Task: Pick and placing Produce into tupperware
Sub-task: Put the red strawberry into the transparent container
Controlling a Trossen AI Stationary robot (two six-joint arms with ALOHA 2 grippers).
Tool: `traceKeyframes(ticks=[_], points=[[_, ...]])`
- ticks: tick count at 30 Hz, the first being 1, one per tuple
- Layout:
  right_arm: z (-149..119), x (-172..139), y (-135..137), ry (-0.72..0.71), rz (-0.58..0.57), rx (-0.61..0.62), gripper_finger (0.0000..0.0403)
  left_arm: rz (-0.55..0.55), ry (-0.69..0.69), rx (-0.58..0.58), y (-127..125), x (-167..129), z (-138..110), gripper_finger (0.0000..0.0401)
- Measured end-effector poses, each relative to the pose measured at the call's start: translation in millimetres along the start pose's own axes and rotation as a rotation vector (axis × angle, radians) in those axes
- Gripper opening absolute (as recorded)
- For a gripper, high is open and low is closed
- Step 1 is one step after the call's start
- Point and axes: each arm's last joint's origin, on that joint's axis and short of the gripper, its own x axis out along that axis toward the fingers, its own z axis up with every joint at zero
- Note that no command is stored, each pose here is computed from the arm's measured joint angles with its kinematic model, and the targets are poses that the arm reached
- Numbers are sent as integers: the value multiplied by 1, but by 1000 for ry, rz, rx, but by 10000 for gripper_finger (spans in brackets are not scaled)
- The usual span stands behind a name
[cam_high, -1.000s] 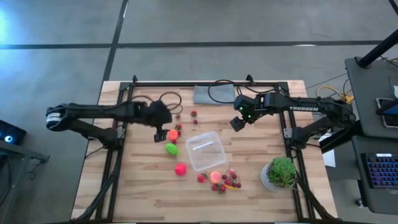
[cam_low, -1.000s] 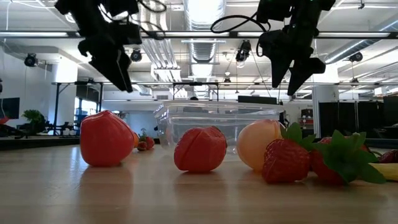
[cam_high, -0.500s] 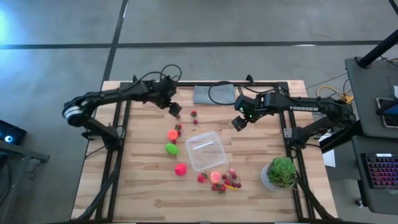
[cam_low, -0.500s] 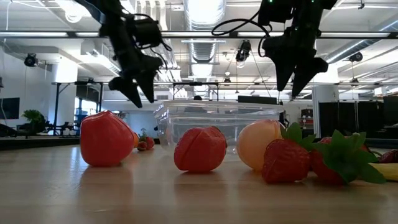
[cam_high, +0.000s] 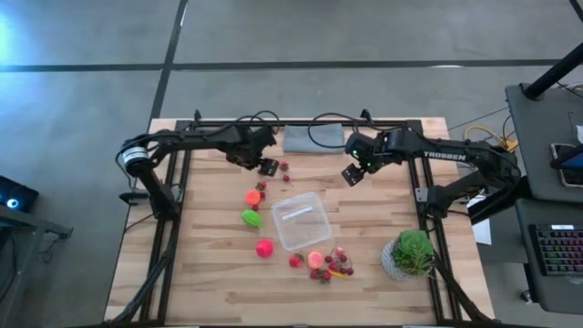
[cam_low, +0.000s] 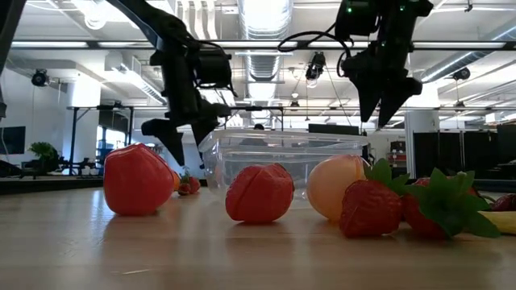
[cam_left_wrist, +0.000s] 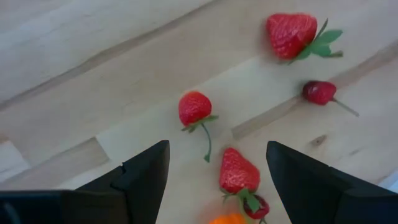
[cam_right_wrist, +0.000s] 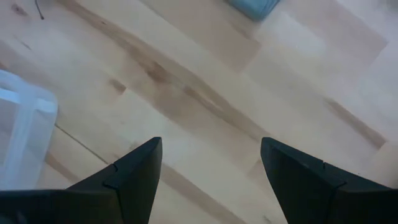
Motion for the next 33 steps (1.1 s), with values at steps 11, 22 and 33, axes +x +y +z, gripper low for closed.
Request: traceKeyframes(ticks=[11, 22, 33], points=[[5, 1, -7, -24, -35, 41, 265, 53, -17, -9, -4, 27, 4, 253], [5, 1, -7, -26, -34, 142, 265, 132, -21, 47, -2, 46, 5, 252], [5, 2, -7, -27, -34, 142, 265, 136, -1, 70, -4, 52, 3, 182]])
